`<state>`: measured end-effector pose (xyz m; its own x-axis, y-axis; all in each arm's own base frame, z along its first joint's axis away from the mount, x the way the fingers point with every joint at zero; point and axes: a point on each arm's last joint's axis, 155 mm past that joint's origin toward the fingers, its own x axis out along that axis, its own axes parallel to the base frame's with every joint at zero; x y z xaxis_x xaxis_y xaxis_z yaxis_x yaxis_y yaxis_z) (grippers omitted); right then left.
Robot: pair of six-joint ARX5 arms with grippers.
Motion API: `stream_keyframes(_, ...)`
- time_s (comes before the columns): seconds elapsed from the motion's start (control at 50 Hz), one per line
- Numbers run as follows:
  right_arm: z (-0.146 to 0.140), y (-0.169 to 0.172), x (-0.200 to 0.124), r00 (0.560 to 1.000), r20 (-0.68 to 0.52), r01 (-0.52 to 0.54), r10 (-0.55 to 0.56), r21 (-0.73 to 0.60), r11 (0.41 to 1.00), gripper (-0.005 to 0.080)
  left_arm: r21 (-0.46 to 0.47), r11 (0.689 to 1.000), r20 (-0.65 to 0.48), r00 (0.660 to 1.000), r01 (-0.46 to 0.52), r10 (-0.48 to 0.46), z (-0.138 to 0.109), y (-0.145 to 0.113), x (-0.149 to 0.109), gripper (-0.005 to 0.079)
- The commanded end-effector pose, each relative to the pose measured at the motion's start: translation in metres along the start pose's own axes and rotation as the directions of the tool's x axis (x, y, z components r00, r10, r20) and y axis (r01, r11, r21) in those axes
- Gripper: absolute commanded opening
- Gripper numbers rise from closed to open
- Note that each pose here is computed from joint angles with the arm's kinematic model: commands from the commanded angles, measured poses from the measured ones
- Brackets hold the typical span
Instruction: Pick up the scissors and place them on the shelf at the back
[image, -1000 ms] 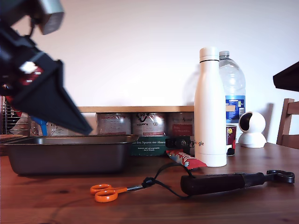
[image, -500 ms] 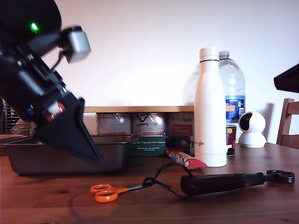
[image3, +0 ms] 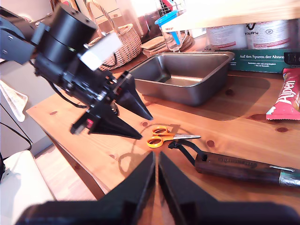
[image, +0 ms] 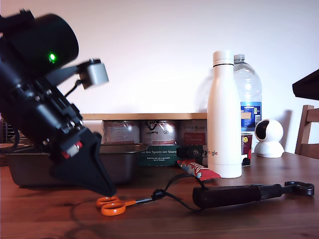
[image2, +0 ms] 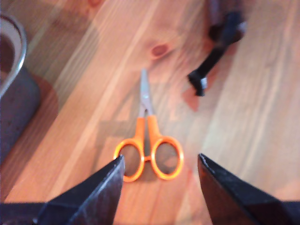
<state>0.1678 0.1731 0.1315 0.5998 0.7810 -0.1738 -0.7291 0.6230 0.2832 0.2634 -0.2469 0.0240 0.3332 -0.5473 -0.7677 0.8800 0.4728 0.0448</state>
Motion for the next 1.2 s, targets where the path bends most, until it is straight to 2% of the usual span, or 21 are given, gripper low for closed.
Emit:
stream_keyframes(0.0, -0.002, 0.0, 0.001, 1.0, 0.001, -0.004, 0.004, -0.002, 1.0, -0.0012, 0.008, 1.0, 0.006, 1.0, -0.013, 0.013, 0.003, 0.006, 0.003, 0.0447)
stream_keyframes(0.28, -0.002, 0.0, 0.001, 1.0, 0.001, -0.004, 0.004, -0.002, 1.0, -0.0012, -0.02, 1.0, 0.004, 1.0, -0.021, 0.021, -0.003, 0.017, 0.008, 0.0447)
stream_keyframes(0.52, -0.002, 0.0, 0.001, 1.0, 0.001, -0.004, 0.004, -0.002, 1.0, -0.0012, -0.011, 1.0, 0.046, 0.999, -0.007, 0.007, 0.007, 0.015, 0.008, 0.0442)
stream_keyframes(0.66, -0.002, 0.0, 0.001, 1.0, 0.001, -0.004, 0.004, -0.002, 1.0, -0.0012, -0.01, 1.0, 0.052, 0.999, 0.002, -0.002, 0.008, 0.013, 0.008, 0.039)
stream_keyframes(0.82, -0.002, 0.0, 0.001, 1.0, 0.001, -0.004, 0.004, -0.002, 1.0, -0.0012, -0.01, 1.0, 0.055, 0.998, 0.01, -0.009, 0.009, 0.012, 0.008, 0.0386)
stream_keyframes(1.02, -0.002, 0.0, 0.001, 1.0, 0.001, -0.004, 0.004, -0.002, 1.0, -0.0012, -0.011, 1.0, 0.055, 0.998, 0.027, -0.027, 0.008, 0.009, 0.008, 0.0302)
stream_keyframes(1.18, -0.002, 0.0, 0.001, 1.0, 0.001, -0.004, 0.004, -0.001, 1.0, -0.0012, -0.016, 0.999, 0.042, 0.998, 0.044, -0.044, 0.004, 0.005, 0.009, 0.0292)
